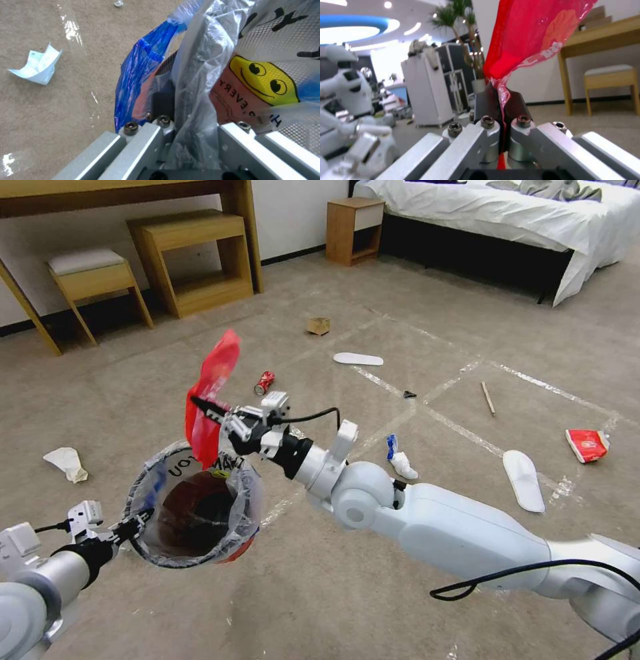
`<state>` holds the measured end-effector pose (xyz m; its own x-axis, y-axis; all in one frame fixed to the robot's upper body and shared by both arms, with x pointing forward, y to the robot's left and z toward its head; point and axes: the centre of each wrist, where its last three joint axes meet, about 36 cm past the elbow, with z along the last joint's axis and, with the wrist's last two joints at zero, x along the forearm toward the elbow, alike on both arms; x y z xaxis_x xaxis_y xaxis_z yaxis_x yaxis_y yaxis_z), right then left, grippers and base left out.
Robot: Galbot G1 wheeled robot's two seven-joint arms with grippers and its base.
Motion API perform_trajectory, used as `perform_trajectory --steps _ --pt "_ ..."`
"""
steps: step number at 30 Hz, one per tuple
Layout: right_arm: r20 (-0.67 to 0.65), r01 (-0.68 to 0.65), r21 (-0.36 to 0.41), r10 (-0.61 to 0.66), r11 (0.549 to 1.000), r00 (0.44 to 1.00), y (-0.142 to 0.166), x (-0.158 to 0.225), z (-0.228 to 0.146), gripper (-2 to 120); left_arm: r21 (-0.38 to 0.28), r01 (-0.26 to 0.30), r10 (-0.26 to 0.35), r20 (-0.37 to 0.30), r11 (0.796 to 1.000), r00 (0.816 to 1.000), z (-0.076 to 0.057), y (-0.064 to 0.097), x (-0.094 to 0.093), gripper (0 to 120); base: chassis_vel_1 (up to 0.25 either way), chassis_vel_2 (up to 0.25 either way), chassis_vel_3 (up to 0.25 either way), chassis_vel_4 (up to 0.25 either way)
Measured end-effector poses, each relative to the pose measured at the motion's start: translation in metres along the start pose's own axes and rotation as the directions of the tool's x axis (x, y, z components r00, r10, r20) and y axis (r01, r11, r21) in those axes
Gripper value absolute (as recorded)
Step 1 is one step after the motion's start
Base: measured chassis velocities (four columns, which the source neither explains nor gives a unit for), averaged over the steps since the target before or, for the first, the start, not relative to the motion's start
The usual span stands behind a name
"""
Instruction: Pick up the trash bin and place the garbage on the floor into it.
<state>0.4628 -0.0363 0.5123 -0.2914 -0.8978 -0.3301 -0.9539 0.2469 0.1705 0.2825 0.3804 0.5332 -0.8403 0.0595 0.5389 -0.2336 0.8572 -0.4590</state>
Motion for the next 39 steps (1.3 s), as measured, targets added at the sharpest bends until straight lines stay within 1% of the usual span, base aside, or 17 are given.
perform_trajectory --steps 4,6,12,14,20,24,25,26,28,29,30,31,33,34,36,38,39 --pt "-0.018 0.041 0.025 -0.04 0.999 0.999 0.003 -0.009 0.011 0 0.002 0.008 -0.008 0.004 1.0 1.0 0.003 0.0 0.006 0 0.0 0.0 0.0 0.0" --pt "-0.032 0.072 0.051 -0.07 0.996 0.997 0.003 -0.016 0.019 0 0.005 0.006 -0.006 0.009 1.0 1.0 0.005 -0.002 0.01 0 0.0 0.0 0.0 0.0" --pt "-0.045 0.107 0.087 -0.103 0.99 0.994 -0.001 -0.022 0.028 0 0.005 0.01 -0.01 0.01 1.0 1.0 0.006 -0.002 0.013 0 0.0 0.0 0.0 0.0" --pt "-0.054 0.119 0.112 -0.113 0.987 0.992 -0.006 -0.021 0.031 0 0.004 0.014 -0.014 0.012 1.0 1.0 0.006 -0.002 0.014 0 0.0 0.0 0.0 0.0" --pt "-0.067 0.12 0.132 -0.112 0.984 0.991 -0.011 -0.015 0.033 0 0.005 0.017 -0.017 0.013 1.0 1.0 0.006 -0.001 0.013 0 0.0 0.0 0.0 0.0" --pt "-0.076 0.118 0.133 -0.108 0.984 0.991 -0.012 -0.009 0.035 0 0.008 0.019 -0.019 0.017 1.0 1.0 0.005 0.0 0.012 0 0.0 0.0 0.0 0.0" --pt "-0.08 0.117 0.131 -0.107 0.984 0.991 -0.012 -0.007 0.036 2 0.009 0.019 -0.019 0.018 1.0 1.0 0.005 0.001 0.012 0 0.0 0.0 0.0 0.0" --pt "-0.08 0.117 0.131 -0.107 0.984 0.991 -0.012 -0.007 0.036 2 0.009 0.019 -0.019 0.018 1.0 1.0 0.005 0.001 0.012 0 0.0 0.0 0.0 0.0" --pt "-0.088 0.119 0.126 -0.109 0.985 0.99 -0.011 -0.005 0.039 12 0.011 0.02 -0.02 0.02 1.0 1.0 0.004 0.001 0.011 0 0.0 0.0 0.0 0.0" --pt "-0.089 0.121 0.124 -0.11 0.985 0.99 -0.01 -0.004 0.041 15 0.011 0.02 -0.02 0.021 1.0 1.0 0.004 0.001 0.01 0 0.0 0.0 0.0 0.0" --pt "-0.089 0.121 0.124 -0.11 0.985 0.99 -0.01 -0.004 0.041 15 0.011 0.02 -0.02 0.021 1.0 1.0 0.004 0.001 0.01 0 0.0 0.0 0.0 0.0" --pt "-0.091 0.123 0.121 -0.112 0.985 0.989 -0.009 -0.004 0.042 22 0.013 0.02 -0.02 0.021 1.0 1.0 0.004 0.002 0.01 0 0.0 0.0 0.0 0.0" --pt "-0.09 0.126 0.118 -0.115 0.985 0.989 -0.008 -0.005 0.044 30 0.015 0.02 -0.02 0.021 1.0 1.0 0.004 0.002 0.009 0 0.0 0.0 0.0 0.0" --pt "-0.09 0.126 0.118 -0.115 0.985 0.989 -0.008 -0.005 0.044 30 0.015 0.02 -0.02 0.021 1.0 1.0 0.004 0.002 0.009 0 0.0 0.0 0.0 0.0" --pt "-0.088 0.128 0.117 -0.118 0.985 0.989 -0.007 -0.007 0.045 42 0.018 0.021 -0.021 0.022 1.0 1.0 0.004 0.003 0.008 0 0.0 0.0 0.0 0.0" --pt "-0.088 0.129 0.118 -0.119 0.985 0.989 -0.008 -0.007 0.045 43 0.018 0.021 -0.021 0.022 1.0 1.0 0.004 0.003 0.008 0 0.0 0.0 0.0 0.0" --pt "-0.089 0.129 0.118 -0.119 0.985 0.989 -0.008 -0.007 0.045 50 0.019 0.022 -0.022 0.022 1.0 1.0 0.005 0.003 0.008 0 0.0 0.0 0.0 0.0"
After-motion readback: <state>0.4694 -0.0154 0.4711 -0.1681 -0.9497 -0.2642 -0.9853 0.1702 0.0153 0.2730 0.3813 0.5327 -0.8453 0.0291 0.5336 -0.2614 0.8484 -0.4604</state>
